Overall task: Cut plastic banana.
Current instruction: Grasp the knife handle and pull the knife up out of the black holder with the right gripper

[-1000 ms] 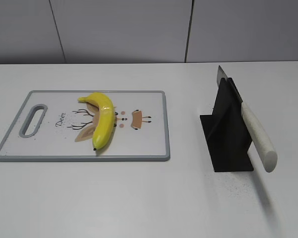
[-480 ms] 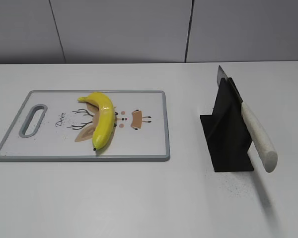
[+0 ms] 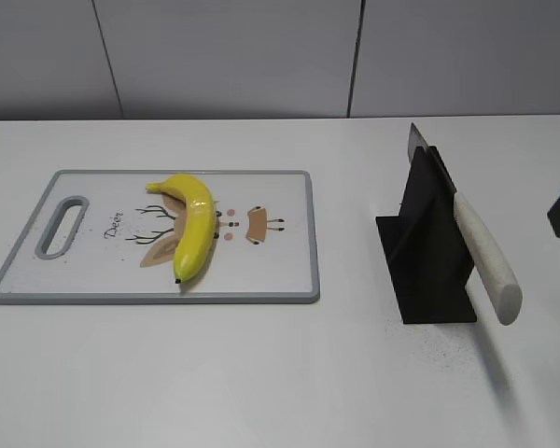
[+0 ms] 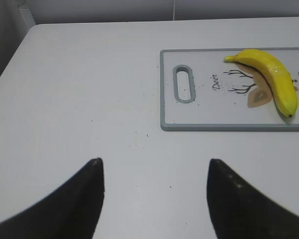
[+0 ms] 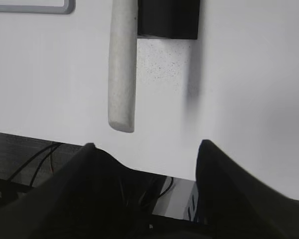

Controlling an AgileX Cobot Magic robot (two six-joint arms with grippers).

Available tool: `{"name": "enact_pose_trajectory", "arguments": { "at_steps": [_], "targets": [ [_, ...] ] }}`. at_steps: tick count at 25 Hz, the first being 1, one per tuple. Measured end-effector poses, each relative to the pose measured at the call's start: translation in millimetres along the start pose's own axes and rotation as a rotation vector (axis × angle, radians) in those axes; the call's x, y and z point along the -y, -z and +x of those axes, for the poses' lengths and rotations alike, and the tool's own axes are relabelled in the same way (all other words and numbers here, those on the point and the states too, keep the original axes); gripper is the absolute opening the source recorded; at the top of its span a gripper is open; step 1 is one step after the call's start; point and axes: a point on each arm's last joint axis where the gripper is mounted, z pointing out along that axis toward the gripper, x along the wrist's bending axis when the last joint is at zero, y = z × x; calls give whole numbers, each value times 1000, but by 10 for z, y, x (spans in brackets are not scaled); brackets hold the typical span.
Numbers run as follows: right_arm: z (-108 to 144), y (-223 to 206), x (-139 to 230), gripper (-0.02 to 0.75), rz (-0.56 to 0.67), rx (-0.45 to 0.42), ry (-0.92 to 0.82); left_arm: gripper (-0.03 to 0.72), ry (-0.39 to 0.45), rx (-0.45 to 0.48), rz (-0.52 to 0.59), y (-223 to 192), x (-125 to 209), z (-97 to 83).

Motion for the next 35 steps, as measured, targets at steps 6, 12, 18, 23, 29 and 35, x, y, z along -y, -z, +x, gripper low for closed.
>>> {"name": "enact_pose_trajectory", "arguments": {
  "at_steps": [6,12,18,23,29,35],
  "targets": [
    [300,-183,-174,456,64,11,88,600,0,0,0,0,0,0],
    [475,-509,-293,456,141,99,117,589,0,0,0,0,0,0],
    [413,-849,-423,431,182,151,76,587,0,0,0,0,0,0],
    [364,-1030,-473,412,211,182,71,586,0,0,0,0,0,0],
    [326,-1186,-492,369,254,197,61,585,0,0,0,0,0,0],
    [311,-1238,-489,298,277,204,55,585,0,0,0,0,0,0]
  ]
}}
